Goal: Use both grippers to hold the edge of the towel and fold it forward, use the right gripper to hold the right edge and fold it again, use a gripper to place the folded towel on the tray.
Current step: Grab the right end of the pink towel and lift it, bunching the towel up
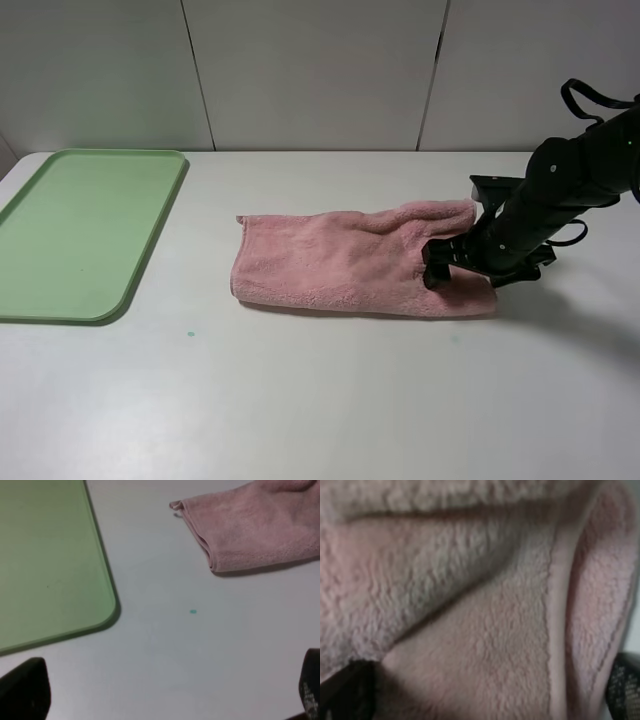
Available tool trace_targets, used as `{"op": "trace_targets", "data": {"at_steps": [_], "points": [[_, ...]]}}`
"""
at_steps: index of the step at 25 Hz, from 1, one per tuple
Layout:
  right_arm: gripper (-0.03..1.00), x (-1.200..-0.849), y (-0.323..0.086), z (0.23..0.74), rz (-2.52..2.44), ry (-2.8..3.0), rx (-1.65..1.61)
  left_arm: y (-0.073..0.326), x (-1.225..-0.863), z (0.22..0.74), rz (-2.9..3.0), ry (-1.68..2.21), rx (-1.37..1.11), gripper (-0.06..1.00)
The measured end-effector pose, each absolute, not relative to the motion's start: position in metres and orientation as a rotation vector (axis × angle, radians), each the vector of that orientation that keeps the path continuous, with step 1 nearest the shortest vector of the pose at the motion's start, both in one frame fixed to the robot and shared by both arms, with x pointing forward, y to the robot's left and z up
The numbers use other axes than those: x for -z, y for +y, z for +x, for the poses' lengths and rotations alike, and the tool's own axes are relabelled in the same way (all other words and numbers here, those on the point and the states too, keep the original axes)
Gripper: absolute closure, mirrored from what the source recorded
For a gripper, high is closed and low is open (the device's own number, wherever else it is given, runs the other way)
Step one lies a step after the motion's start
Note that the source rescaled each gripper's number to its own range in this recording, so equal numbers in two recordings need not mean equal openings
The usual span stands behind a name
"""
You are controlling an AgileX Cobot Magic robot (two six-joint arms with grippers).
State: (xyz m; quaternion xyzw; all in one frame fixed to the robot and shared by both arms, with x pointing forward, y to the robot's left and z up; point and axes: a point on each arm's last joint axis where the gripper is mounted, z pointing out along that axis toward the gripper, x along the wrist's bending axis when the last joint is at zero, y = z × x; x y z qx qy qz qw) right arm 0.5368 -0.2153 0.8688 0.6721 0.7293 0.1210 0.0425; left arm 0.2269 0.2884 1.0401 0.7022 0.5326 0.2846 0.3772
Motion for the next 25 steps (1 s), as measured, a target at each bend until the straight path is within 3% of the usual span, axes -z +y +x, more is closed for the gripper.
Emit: {"op": "trace_targets", "data": {"at_steps": [10, 12, 16, 19, 25], "points": [[0.0, -0.8661, -0.2151, 0.5378, 2.057, 2.237, -0.361, 0.2884, -1.0401, 0.2269, 1.796, 1.362, -0.728, -0.06], [0.16, -0.866, -0.215, 0.5383, 2.054, 2.238, -0.361, 0.2884, -1.0401, 0.2269, 1.796, 1.362, -0.728, -0.06], [0.61, -0.864, -0.2147, 0.5376, 2.079, 2.235, -0.352, 0.2884, -1.0401, 0.2269, 1.796, 1.362, -0.728, -0.06], [0.87, -0.8634, -0.2124, 0.537, 2.102, 2.226, -0.358, 0.2884, -1.0401, 0.2269, 1.796, 1.362, -0.728, -0.06], [0.88, -0.8634, -0.2117, 0.5368, 2.103, 2.226, -0.36, 0.2884, -1.0401, 0.2269, 1.796, 1.362, -0.728, -0.06]]}}
